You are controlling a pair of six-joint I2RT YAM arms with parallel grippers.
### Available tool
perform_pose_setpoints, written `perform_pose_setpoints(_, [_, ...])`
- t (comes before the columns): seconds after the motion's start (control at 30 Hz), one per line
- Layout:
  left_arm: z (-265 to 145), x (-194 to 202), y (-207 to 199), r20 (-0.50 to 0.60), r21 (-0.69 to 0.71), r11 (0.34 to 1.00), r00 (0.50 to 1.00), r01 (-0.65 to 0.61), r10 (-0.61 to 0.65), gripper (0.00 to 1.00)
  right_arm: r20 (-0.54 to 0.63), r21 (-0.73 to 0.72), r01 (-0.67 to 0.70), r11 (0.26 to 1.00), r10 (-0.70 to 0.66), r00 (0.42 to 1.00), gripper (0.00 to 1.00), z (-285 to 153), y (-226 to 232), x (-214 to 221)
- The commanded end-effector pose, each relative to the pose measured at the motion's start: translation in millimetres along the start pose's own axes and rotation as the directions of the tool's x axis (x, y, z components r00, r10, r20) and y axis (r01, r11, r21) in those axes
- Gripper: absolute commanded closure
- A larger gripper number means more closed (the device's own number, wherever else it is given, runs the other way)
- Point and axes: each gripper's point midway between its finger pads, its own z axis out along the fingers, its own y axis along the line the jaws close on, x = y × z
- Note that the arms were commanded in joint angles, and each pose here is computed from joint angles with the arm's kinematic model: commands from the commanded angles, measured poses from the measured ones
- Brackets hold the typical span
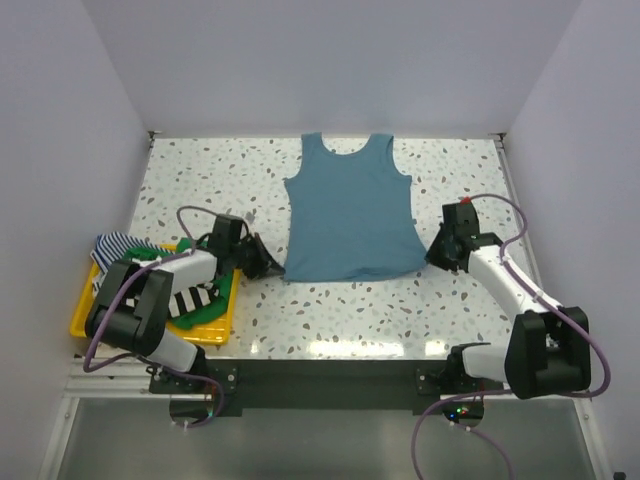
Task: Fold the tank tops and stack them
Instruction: Flatten the tank top out
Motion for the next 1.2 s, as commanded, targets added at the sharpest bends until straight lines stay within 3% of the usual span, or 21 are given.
perform_pose_setpoints(0.0, [1,24,-4,-0.018,0.098,0.995,1.000,0.022,-0.020,1.00,-0.030,-0.032,-0.096,0.995,0.095,0.995,1.00,7,-13,12])
perform_pose_setpoints(0.23, [-7,51,2,-0.077,0.070,0.997,0.996,0.045,-0.040,0.98,-0.121,0.052,-0.150,0.987,0.155,0.980,1.00,10,-49,46])
perform_pose_setpoints(0.37, [-17,61,1,-0.101,0.056,0.997,0.994,0.055,-0.049,0.87,-0.135,0.079,-0.181,0.980,0.190,0.972,0.93,6,-62,45])
perform_pose_setpoints(0.47, [-27,63,-3,-0.105,0.041,0.998,0.994,0.037,-0.032,0.66,-0.123,0.103,-0.205,0.973,0.217,0.968,0.80,-2,-74,40])
perform_pose_setpoints(0.5, [-30,58,-2,-0.080,0.020,1.000,0.997,0.006,-0.004,0.64,-0.122,0.104,-0.199,0.974,0.211,0.970,0.67,-5,-74,38])
perform_pose_setpoints(0.57, [-41,47,-8,-0.043,-0.012,1.000,0.999,-0.026,0.025,0.53,-0.111,0.091,-0.181,0.979,0.191,0.975,0.60,-11,-72,32])
perform_pose_setpoints(0.63, [-49,31,-9,0.025,-0.062,0.996,0.997,-0.069,0.071,0.48,-0.062,0.065,-0.172,0.983,0.176,0.982,0.50,-19,-69,21])
perform_pose_setpoints(0.73, [-49,-1,-10,0.104,-0.135,0.985,0.987,-0.107,0.122,0.44,0.015,0.033,-0.138,0.990,0.138,0.990,0.48,-34,-52,3])
perform_pose_setpoints(0.83, [-31,-33,-12,0.128,-0.191,0.973,0.979,-0.133,0.159,0.47,0.078,-0.015,-0.001,1.000,0.002,0.997,0.50,-48,1,8])
perform_pose_setpoints(0.87, [-27,-50,-24,0.151,-0.176,0.971,0.970,-0.163,0.190,0.50,0.094,-0.089,0.092,0.992,-0.084,0.992,0.50,-62,40,17])
perform_pose_setpoints(0.93, [-5,-73,-27,0.147,-0.207,0.965,0.970,-0.163,0.195,0.53,0.079,-0.098,0.162,0.982,-0.155,0.985,0.54,-62,71,31])
perform_pose_setpoints(0.97, [4,-78,-27,0.143,-0.212,0.963,0.969,-0.167,0.200,0.55,0.121,-0.142,0.235,0.962,-0.218,0.968,0.55,-76,102,37])
perform_pose_setpoints(1.17, [44,-126,-16,0.200,-0.295,0.950,0.965,-0.104,0.168,0.58,0.118,-0.242,0.446,0.862,-0.430,0.895,0.58,-78,195,101])
